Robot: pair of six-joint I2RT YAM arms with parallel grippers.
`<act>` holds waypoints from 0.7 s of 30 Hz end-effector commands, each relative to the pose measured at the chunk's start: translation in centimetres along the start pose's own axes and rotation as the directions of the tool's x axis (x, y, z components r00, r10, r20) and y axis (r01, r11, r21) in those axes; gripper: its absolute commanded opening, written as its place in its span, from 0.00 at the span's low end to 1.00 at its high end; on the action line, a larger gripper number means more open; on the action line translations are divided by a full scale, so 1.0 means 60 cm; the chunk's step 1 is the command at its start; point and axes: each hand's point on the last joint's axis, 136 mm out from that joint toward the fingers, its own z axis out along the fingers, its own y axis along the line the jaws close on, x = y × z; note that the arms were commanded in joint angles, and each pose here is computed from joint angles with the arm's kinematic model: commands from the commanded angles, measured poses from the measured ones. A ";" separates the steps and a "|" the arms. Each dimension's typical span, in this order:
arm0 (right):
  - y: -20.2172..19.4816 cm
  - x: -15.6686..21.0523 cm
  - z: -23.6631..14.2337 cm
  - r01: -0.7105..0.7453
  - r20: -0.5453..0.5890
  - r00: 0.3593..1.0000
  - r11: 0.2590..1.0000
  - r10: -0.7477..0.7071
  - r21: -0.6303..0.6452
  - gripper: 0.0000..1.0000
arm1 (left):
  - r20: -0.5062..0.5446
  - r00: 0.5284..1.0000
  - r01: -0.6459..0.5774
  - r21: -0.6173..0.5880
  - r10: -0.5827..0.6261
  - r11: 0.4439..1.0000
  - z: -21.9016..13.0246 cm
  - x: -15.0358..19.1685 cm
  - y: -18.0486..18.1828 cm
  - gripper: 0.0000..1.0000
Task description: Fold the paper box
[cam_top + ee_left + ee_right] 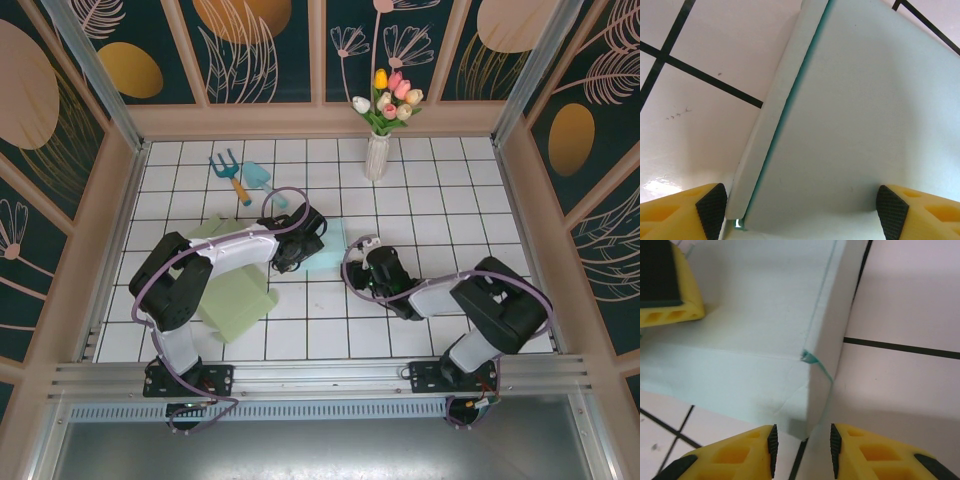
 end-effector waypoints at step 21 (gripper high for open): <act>-0.028 -0.001 0.035 -0.109 0.006 0.994 0.992 0.109 0.060 0.12 | -0.052 0.998 -0.050 -0.201 0.041 0.978 0.036 0.027 0.095 0.80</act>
